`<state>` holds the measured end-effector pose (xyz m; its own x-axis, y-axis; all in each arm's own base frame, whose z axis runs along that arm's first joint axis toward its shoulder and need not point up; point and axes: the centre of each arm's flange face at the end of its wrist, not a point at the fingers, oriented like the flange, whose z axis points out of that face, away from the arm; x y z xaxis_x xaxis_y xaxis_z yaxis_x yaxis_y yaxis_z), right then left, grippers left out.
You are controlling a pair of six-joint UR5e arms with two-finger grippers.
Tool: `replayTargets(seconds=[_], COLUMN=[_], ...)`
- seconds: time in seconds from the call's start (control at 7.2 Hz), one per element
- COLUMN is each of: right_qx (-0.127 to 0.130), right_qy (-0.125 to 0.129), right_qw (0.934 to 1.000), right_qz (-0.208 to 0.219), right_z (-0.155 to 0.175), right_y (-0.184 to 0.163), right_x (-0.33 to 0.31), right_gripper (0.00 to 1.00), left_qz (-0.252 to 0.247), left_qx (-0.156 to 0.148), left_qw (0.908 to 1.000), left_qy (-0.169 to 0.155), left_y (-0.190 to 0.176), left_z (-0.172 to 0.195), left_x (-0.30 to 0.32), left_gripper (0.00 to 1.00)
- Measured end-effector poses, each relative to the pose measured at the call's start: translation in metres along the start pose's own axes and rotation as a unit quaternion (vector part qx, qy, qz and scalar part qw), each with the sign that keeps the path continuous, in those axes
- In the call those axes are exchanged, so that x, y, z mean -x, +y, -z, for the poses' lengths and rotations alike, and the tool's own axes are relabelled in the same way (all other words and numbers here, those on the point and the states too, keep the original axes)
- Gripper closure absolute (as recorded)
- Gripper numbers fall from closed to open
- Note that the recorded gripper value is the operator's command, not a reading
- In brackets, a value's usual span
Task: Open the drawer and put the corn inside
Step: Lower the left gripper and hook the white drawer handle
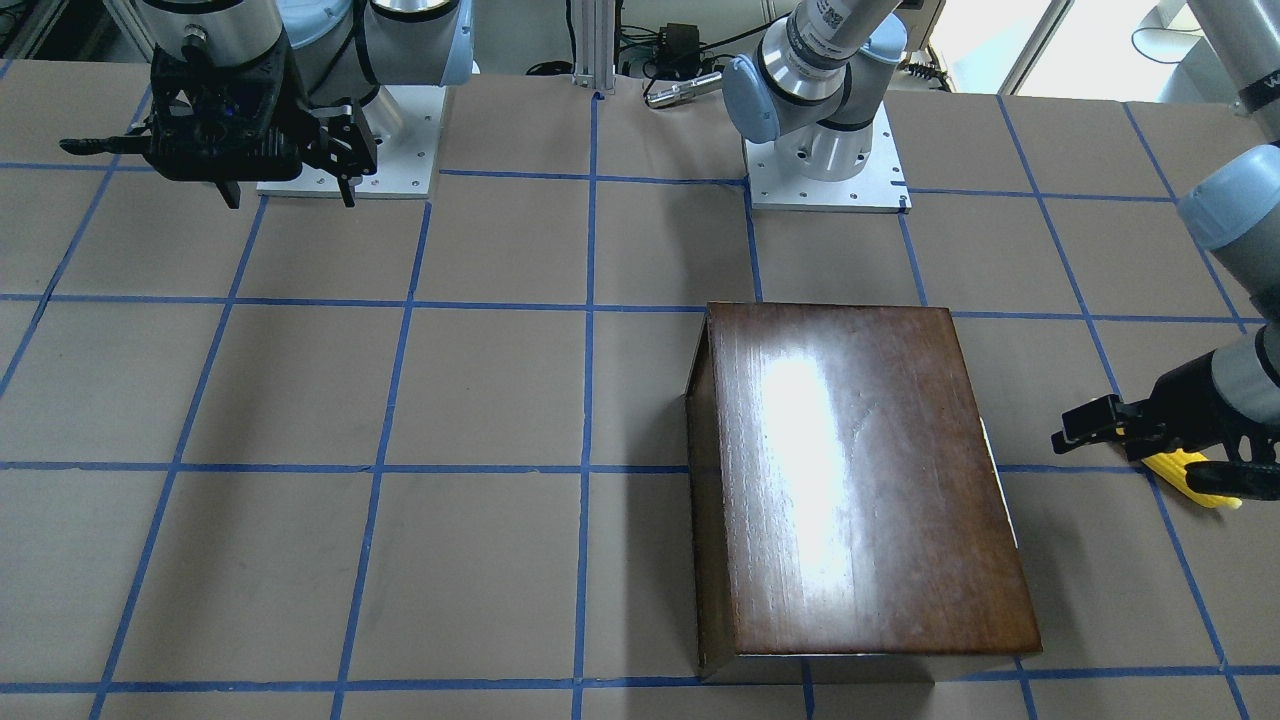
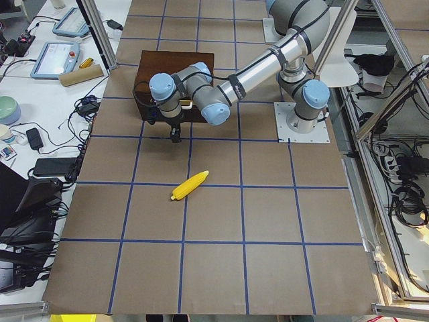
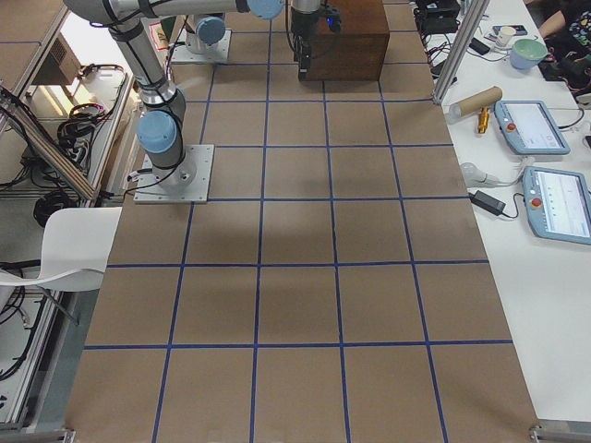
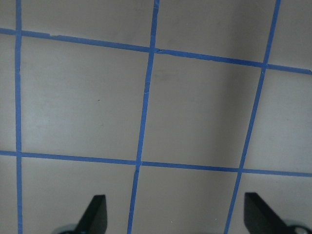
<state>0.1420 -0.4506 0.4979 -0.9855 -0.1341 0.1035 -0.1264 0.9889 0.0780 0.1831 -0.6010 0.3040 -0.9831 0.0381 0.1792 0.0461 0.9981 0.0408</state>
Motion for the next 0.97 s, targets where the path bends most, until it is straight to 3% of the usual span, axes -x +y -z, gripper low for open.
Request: replayTargets(seconds=[0.42,0.97], right_qx=[0.000,0.000], right_qy=[0.000,0.000], right_qw=[1.0000,1.0000], right_qz=[0.000,0.000], right_z=[0.000,0.000], right_y=[0.000,0.000], right_x=[0.000,0.000], right_gripper=[0.00,0.00], left_qz=[-0.007,-0.023], left_qx=[-0.037,-0.034], left_qw=[0.9969,0.9955], left_qy=[0.069,0.085], left_y=[-0.010,-0.021], left_z=[0.000,-0.012], left_x=[-0.023,-0.047], left_gripper=[0.00,0.00])
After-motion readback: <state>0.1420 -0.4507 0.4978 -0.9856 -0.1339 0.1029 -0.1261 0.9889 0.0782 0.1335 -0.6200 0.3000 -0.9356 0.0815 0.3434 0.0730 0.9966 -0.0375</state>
